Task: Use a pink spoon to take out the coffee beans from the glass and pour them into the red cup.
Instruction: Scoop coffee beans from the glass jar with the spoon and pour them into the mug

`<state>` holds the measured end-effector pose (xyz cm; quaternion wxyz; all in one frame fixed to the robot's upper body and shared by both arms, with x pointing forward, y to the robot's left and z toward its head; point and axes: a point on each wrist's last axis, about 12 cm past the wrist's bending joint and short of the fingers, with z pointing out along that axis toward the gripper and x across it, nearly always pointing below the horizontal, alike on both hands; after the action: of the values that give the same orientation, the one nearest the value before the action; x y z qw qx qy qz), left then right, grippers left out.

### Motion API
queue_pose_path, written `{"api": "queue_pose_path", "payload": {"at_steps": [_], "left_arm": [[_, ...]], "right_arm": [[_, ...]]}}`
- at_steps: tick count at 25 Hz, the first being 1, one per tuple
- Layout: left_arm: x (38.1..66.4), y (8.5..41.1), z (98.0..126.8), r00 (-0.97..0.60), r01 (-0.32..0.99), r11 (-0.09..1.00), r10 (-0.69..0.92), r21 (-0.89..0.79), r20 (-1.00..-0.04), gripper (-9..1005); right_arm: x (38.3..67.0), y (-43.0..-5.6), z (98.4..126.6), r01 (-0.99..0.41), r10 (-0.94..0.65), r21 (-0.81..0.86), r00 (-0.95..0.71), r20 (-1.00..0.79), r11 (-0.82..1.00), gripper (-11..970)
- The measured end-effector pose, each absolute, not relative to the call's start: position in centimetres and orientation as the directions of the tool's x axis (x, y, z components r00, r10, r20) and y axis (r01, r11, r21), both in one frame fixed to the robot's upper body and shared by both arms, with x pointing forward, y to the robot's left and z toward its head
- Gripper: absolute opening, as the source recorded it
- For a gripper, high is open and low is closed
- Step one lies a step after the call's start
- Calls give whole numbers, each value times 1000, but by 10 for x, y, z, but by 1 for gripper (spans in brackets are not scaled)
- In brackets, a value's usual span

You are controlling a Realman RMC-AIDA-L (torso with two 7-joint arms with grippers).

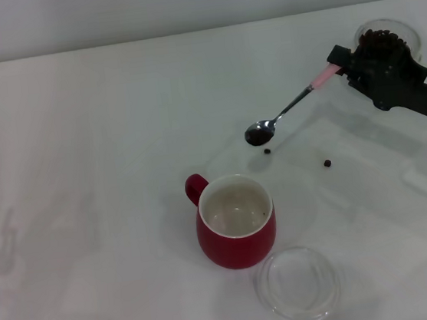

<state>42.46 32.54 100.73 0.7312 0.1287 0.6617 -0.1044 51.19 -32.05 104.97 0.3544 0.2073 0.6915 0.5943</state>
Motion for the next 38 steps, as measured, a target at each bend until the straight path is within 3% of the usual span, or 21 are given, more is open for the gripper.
{"api": "queue_pose_path", "payload": {"at_steps": [19,38], "left_arm": [[430,325,1006,86,334,941,30,57,-996,397],[431,325,1007,85,346,936,40,67,-996,397]], "right_arm": [[509,-290,1045,-192,631,965,-730,-261,178,179],[517,-286,1053,-407,542,858,-665,-513,313,187]]}}
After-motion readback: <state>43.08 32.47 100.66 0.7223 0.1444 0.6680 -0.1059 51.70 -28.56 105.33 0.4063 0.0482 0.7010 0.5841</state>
